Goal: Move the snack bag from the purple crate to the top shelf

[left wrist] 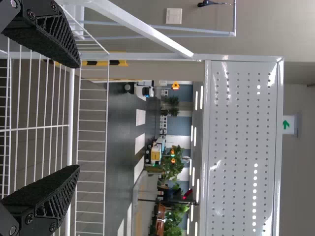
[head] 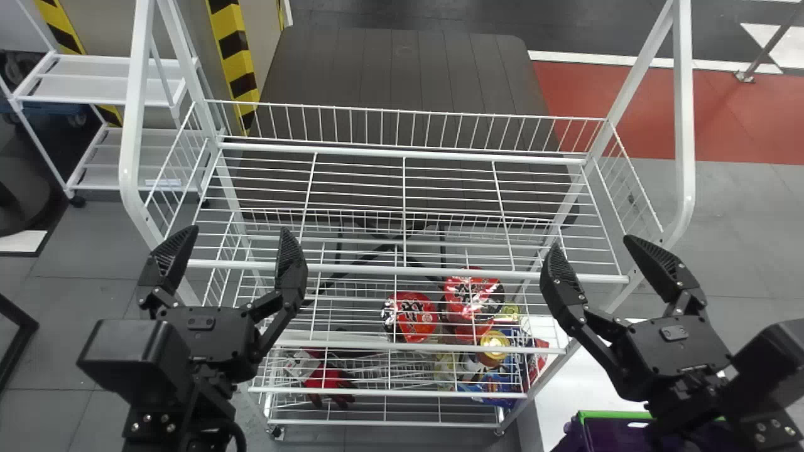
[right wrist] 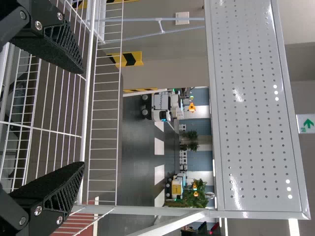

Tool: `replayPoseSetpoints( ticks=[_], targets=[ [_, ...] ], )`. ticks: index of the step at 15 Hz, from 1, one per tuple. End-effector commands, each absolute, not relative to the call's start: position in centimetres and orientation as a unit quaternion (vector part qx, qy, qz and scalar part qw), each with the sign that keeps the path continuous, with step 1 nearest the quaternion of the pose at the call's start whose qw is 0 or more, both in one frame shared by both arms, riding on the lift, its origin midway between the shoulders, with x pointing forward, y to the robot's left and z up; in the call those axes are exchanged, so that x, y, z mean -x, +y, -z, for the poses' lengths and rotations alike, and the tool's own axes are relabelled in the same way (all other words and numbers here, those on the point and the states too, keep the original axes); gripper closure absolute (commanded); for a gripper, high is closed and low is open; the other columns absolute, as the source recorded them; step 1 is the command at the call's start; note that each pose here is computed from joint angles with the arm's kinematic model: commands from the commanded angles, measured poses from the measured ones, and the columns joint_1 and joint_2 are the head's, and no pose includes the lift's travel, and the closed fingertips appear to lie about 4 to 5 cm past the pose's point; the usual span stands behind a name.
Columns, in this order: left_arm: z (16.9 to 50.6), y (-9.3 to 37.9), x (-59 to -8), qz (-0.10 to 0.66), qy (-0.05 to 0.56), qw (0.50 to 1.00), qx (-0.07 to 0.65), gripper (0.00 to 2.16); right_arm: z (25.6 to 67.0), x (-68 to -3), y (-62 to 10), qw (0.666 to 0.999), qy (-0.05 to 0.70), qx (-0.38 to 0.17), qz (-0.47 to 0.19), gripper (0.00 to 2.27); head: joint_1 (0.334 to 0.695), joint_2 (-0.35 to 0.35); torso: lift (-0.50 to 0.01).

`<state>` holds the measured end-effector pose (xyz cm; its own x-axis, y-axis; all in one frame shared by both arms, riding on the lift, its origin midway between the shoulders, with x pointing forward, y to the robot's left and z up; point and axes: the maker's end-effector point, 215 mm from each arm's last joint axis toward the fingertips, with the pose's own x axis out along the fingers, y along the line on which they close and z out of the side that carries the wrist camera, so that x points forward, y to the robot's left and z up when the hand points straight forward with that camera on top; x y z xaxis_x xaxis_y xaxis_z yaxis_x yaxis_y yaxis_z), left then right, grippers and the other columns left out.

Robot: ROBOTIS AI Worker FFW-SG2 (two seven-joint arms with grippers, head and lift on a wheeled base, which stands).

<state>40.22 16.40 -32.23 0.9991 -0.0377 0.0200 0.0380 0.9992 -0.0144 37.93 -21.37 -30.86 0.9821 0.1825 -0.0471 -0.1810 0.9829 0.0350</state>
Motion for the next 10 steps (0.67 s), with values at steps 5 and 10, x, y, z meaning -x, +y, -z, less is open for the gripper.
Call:
replayPoseSetpoints(
  ticks=[5, 10],
  targets=[
    [32.38, 16.35, -39.93, 0.018, -0.008, 1.0, 0.007, 0.08, 30.61, -37.65, -21.45, 0.995, 0.02, -0.016, -0.092, 0.16, 0.695, -0.075, -0.001],
    [31.96, 16.32, -39.49, 0.019, -0.011, 1.0, 0.008, 0.08, 30.26, -37.21, -21.43, 0.995, 0.013, -0.017, -0.092, 0.16, 0.695, -0.075, -0.001]
  ],
)
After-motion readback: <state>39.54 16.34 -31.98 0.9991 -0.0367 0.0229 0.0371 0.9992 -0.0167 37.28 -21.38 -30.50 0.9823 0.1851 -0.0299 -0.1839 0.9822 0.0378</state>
